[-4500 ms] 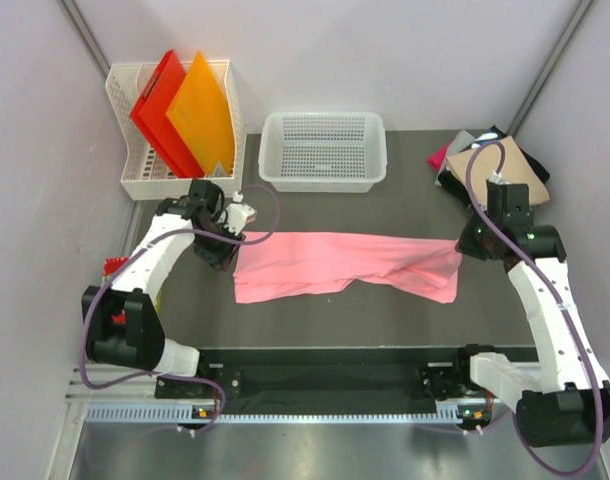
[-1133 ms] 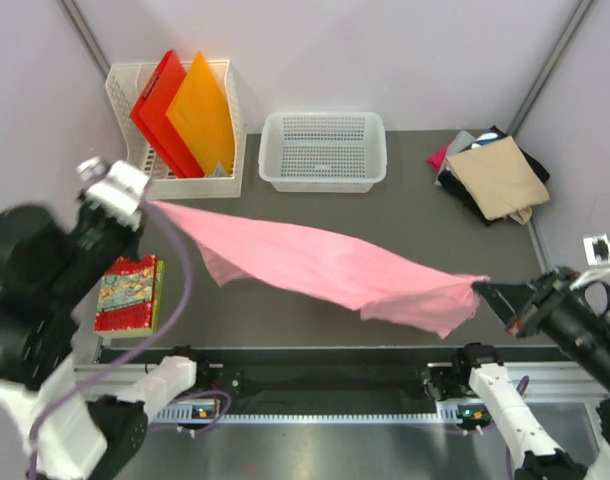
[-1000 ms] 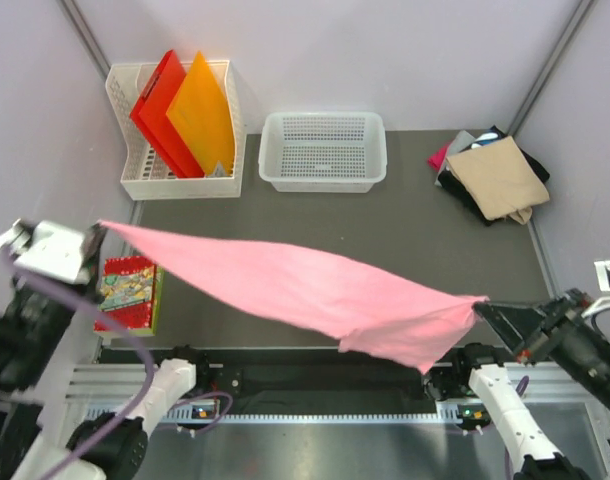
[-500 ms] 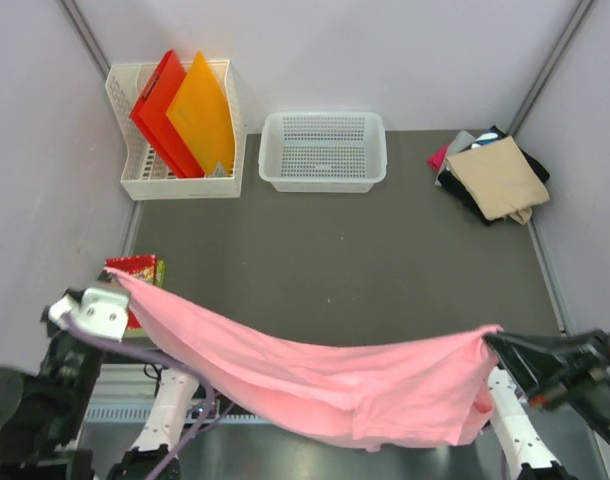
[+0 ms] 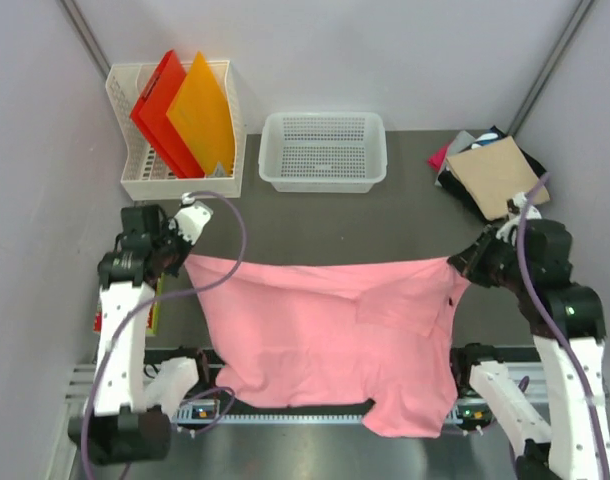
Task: Fold and stack the t-shirts
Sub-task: Flatten out the tshirt
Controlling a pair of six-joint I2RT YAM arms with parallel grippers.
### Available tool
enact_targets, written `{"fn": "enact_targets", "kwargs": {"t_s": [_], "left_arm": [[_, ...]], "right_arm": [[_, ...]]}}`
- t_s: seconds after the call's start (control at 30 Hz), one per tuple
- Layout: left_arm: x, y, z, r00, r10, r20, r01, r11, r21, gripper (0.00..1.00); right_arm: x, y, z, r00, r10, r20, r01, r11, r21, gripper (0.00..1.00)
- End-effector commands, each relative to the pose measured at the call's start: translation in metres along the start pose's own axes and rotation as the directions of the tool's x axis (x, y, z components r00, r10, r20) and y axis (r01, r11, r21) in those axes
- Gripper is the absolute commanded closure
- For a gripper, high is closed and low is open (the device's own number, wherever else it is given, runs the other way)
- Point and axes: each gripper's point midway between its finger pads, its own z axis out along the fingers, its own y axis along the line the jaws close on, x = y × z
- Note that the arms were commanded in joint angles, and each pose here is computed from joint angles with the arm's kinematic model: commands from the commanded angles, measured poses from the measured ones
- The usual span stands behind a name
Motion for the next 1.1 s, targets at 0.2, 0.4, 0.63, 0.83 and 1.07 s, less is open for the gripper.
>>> {"fn": "enact_targets", "kwargs": {"t_s": [0.2, 0.4, 0.63, 0.83, 1.07], "left_arm": [[-0.020, 0.063, 0.151, 0.984, -0.005, -0.178, 0.012, 0.999, 0.036, 1.00], [-0.037, 0.078, 0.185, 0.985, -0.018, -0.172, 0.022, 0.999, 0.025, 1.00], [-0.064, 0.081, 0.212, 0.981, -0.030, -0.190, 0.026, 0.999, -0.024, 1.00], [-0.076, 0.069, 0.223, 0.980, -0.002, -0.201, -0.005, 0.999, -0.034, 1.00], [-0.064, 0.068, 0.224, 0.975, 0.027, -0.221, -0.042, 0.997, -0.067, 1.00]], "right_arm": [[-0.036, -0.029, 0.133, 0.998, 0.066, -0.020, -0.063, 0.992, 0.111, 1.00], [-0.050, -0.038, 0.182, 0.995, 0.051, -0.081, -0.038, 0.987, 0.157, 1.00], [-0.084, -0.051, 0.235, 0.994, -0.015, -0.106, 0.040, 0.972, 0.233, 1.00], [-0.108, -0.066, 0.277, 0.993, -0.023, -0.114, 0.054, 0.959, 0.278, 1.00], [-0.110, -0.095, 0.307, 0.988, -0.027, -0.151, 0.079, 0.933, 0.350, 1.00]]}}
